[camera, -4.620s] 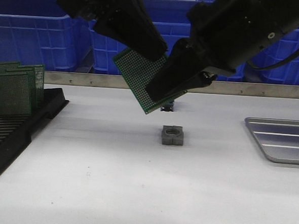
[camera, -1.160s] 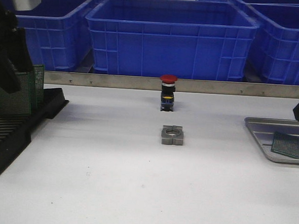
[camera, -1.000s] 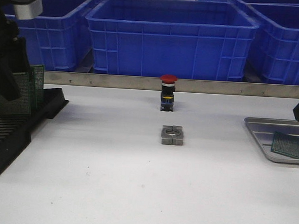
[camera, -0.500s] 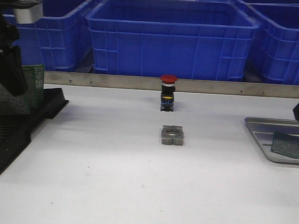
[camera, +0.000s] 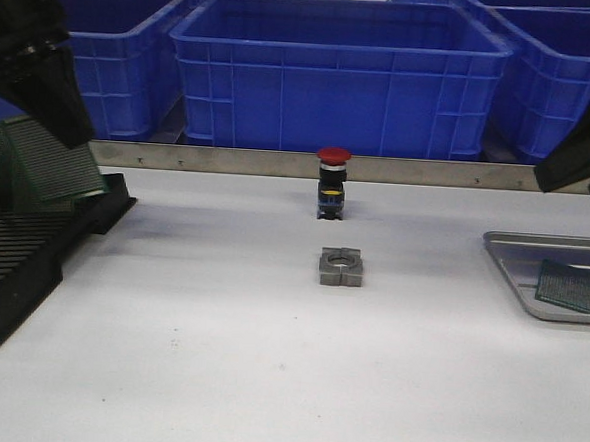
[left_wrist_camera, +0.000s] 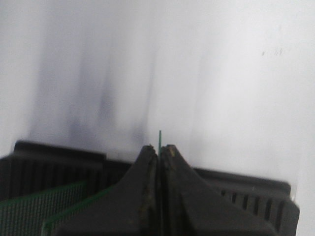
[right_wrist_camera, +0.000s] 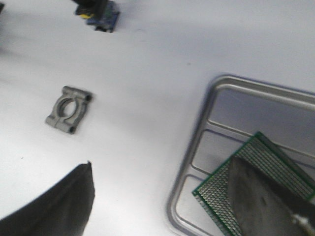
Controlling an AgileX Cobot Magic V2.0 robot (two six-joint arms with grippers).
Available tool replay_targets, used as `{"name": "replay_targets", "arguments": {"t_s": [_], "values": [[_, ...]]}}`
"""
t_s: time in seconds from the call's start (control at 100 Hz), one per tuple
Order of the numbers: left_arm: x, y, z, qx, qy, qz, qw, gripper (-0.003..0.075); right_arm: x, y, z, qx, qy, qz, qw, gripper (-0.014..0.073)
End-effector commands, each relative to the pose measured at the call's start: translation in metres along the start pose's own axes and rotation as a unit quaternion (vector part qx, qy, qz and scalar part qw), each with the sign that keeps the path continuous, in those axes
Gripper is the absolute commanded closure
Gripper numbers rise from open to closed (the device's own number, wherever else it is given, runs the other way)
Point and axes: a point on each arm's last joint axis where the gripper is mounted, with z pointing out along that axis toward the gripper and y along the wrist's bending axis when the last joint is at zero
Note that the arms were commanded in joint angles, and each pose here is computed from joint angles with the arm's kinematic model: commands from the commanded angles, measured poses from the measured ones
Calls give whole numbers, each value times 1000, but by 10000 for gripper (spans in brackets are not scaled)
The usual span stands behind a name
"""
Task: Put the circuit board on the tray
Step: 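Lift the second board and pass it to the right gripper, then carry the second board with the right gripper and release it on the tray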
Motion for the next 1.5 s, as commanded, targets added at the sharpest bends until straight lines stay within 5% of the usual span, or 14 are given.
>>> {"name": "replay_targets", "arguments": {"t_s": [0.0,0.19,0.4,0.71,0.93,1.03,1.2,1.34,1.49], "values": [[-36,-16,-24,6,-65,15,998,741,-18,27,-12,-31,-32,-79,996,16],[-79,-33,-13,39,-136,34,989,741,-21,81,1,-88,-29,-222,971,16],[-116,-55,-1,74,-169,64,981,741,-14,135,18,-151,-26,-343,927,16],[-138,-70,6,97,-189,82,974,741,-16,169,31,-162,-71,-352,919,16],[-144,-72,4,104,-221,70,967,741,-19,176,47,-179,-106,-313,927,28],[-144,-72,4,104,-221,70,967,741,-19,173,52,-174,-108,-288,935,201],[-144,-71,4,103,-222,69,967,740,-17,172,57,-176,-104,-282,938,727],[-146,-72,2,108,-237,60,964,697,-17,174,56,-185,-105,-281,936,710],[-149,-72,1,106,-251,52,961,417,-17,173,56,-183,-105,-280,937,710]]}}
